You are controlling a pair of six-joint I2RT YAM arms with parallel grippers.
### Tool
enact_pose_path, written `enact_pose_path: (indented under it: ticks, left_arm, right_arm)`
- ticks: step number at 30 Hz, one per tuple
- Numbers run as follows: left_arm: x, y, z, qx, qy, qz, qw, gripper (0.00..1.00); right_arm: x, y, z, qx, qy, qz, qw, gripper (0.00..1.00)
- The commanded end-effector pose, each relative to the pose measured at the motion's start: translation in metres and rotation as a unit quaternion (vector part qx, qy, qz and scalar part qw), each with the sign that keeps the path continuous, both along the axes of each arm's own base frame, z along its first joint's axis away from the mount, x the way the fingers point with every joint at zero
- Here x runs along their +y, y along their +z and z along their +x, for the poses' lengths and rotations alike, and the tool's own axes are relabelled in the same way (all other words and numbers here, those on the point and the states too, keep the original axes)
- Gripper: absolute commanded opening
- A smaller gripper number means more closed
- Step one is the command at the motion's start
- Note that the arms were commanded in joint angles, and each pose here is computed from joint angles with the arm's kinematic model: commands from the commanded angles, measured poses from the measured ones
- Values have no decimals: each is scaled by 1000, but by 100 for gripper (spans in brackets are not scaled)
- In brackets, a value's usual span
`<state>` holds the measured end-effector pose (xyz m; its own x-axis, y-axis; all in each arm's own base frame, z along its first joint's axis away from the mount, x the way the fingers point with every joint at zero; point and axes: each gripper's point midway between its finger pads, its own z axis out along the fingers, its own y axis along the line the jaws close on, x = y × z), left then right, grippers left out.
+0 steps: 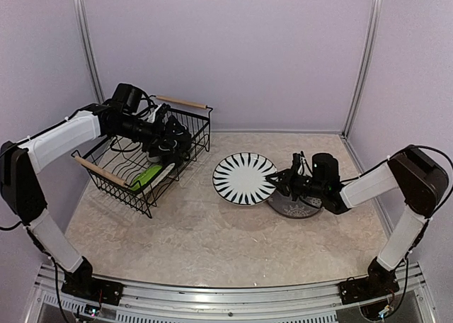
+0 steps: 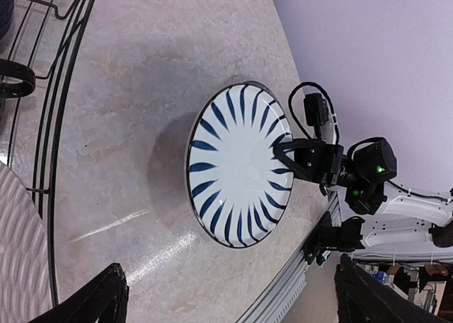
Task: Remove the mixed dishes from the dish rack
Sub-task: Place the plate at the center of the board.
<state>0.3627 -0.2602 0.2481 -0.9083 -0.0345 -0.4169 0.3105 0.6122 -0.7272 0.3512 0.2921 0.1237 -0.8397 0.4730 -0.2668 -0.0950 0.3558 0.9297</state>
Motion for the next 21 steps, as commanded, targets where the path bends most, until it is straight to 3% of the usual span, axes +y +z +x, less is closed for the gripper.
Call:
enact_pose_path:
  ticks: [1,8,15,21]
  left_arm:
    - [8,23,4,-42,8,-3,999,99]
    - [11,25,5,-44,13,-2,999,99]
    - [10,22,7,-34,9,-10,999,97]
    - [9,17,7,-27,8,-12,1000,97]
  right_arm:
    - [-36,46,8,-68,-42,17,997,0]
    - [-107,21,5,-37,-120,-54,991,0]
    - [-154,9,3,-20,-170,-75,982,0]
    - [-167,8,18,-17,-170,-66,983,0]
